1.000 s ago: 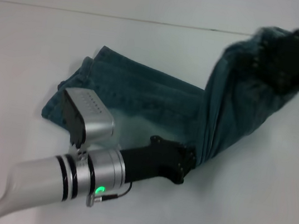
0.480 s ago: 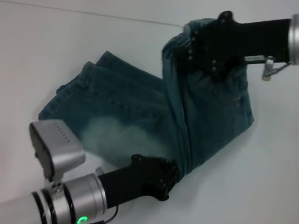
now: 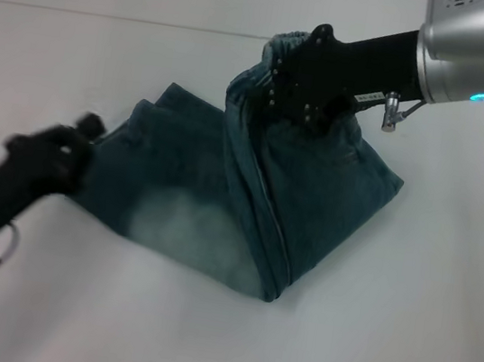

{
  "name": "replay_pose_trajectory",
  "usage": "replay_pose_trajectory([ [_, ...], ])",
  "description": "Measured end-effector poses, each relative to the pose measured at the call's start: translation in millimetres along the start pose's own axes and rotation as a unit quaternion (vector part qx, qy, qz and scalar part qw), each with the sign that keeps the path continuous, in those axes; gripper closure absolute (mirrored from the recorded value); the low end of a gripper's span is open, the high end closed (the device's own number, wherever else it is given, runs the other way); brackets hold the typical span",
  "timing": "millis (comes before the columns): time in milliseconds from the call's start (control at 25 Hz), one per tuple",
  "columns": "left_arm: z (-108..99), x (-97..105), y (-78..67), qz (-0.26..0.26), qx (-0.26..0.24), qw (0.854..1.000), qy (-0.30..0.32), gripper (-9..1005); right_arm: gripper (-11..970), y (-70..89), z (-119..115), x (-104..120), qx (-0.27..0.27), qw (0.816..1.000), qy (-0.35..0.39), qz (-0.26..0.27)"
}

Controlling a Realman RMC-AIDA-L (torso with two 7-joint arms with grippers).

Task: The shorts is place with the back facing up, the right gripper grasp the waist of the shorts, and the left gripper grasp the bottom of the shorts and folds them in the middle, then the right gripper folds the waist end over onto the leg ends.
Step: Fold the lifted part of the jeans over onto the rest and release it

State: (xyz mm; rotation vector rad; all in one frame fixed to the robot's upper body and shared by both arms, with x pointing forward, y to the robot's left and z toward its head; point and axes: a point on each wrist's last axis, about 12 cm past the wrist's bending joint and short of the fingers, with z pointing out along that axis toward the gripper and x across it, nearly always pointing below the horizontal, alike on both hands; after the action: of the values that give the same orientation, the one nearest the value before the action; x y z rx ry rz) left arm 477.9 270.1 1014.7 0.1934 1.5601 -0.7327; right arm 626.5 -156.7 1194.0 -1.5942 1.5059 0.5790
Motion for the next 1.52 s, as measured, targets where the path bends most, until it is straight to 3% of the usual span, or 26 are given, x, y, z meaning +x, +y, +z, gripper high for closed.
replay_pose_trajectory([
  [160,-18.9,-27.1,18.9,0.042,0.010,0.999,-0.007,949,902,-2.1,9.0,-5.6,-0.008,1.000,0.001,-0.005],
  [360,-45.9,-46.9,22.7,0.076,0.037,0.996,-0.006,948,904,-4.2,35.8,-19.3,-0.022,0.999,0.011,-0.042],
  [680,-69.6,-42.2,15.2,0.066,0.042,0.997,-0.002,950,903,9.4,101.8,-41.9,-0.044,0.990,0.045,-0.128],
  [960,-71.3,-32.8,12.1,0.055,0.045,0.997,0.019,949,894,25.3,121.8,-42.1,-0.055,0.985,0.047,-0.158],
  [1520,-68.2,-30.6,10.5,0.055,0.055,0.997,0.026,950,289,27.0,118.9,-40.8,-0.040,0.981,0.084,-0.173],
])
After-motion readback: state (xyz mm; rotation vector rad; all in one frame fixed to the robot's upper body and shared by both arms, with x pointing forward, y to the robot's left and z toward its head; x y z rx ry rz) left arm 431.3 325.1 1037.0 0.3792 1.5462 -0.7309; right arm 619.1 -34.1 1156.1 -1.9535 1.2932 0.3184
